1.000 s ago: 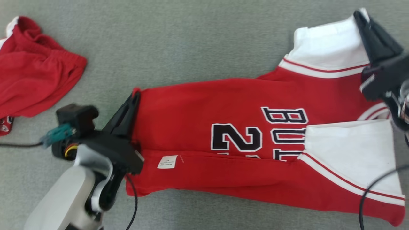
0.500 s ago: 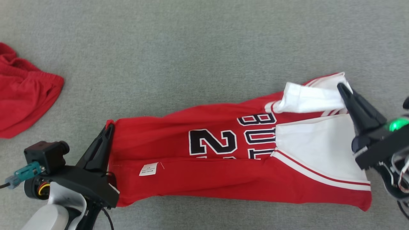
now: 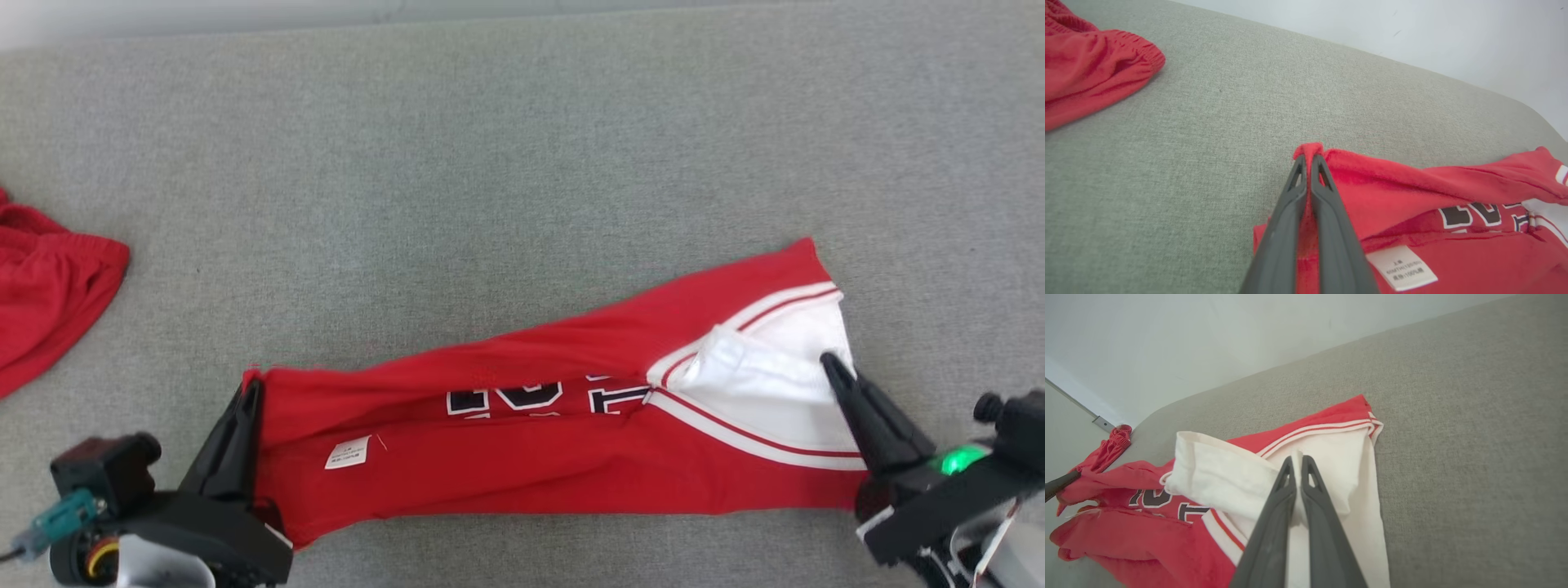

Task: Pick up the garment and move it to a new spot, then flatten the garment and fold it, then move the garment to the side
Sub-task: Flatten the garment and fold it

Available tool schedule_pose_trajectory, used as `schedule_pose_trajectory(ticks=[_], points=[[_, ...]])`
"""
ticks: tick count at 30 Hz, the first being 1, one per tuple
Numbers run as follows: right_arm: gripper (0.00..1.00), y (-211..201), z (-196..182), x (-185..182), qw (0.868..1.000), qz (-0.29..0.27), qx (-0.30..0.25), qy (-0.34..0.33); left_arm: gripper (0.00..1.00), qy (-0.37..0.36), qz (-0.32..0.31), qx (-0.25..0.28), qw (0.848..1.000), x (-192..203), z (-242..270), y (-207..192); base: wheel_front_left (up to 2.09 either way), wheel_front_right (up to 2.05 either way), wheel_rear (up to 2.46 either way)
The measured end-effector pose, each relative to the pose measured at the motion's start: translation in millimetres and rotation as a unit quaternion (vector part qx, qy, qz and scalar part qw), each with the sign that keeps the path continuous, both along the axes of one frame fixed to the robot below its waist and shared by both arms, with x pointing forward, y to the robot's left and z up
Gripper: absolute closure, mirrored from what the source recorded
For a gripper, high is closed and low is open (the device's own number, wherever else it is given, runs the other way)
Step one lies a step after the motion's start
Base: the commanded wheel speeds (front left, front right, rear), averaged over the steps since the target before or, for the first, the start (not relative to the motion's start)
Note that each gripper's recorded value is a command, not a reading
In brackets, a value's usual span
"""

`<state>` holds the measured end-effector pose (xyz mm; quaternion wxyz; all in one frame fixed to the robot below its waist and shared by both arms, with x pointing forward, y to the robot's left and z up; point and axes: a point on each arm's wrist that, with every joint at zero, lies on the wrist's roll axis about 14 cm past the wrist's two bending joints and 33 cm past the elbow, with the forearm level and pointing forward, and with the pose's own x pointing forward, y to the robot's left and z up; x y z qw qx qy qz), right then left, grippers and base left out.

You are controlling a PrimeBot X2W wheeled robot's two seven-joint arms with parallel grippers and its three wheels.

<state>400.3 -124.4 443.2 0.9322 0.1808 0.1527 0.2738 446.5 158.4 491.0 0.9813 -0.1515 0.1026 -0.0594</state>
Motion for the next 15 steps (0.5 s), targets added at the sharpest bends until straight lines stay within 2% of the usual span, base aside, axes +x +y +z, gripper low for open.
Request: schedule_pose_trajectory(ticks=[3,4,5,6,7,8,15], points=[[1.0,-3,-7,-11,1.0,-0.009,-0.009,0.014,1.0,0.01,0.005,-0.008,1.0,-8,-7,-1,0.0,0.0,0.0],[0.87,-2,-9,-15,1.0,-0.012,-0.005,0.021,1.0,0.014,0.005,-0.013,1.0,-10,-9,-3,0.0,0.0,0.0],[0.44,0,-12,-19,0.999,-0.016,-0.001,0.029,1.0,0.018,0.007,-0.02,1.0,-12,-11,-4,0.0,0.0,0.0],[0.0,1,-15,-24,0.999,-0.015,-0.002,0.038,0.81,0.025,0.01,-0.026,0.999,-14,-14,-4,0.0,0.0,0.0],[0.0,-1,-16,-26,0.999,-0.021,-0.005,0.038,0.44,0.027,0.016,-0.029,0.999,-15,-16,-3,0.0,0.0,0.0],[0.0,-5,-14,-25,0.999,-0.031,-0.006,0.032,0.0,0.028,0.022,-0.028,0.999,-16,-17,-1,0.0,0.0,0.0],[0.0,-27,17,-15,0.993,-0.109,0.015,-0.035,0.0,-0.023,0.065,-0.003,0.998,-16,-2,13,0.0,0.0,0.0]])
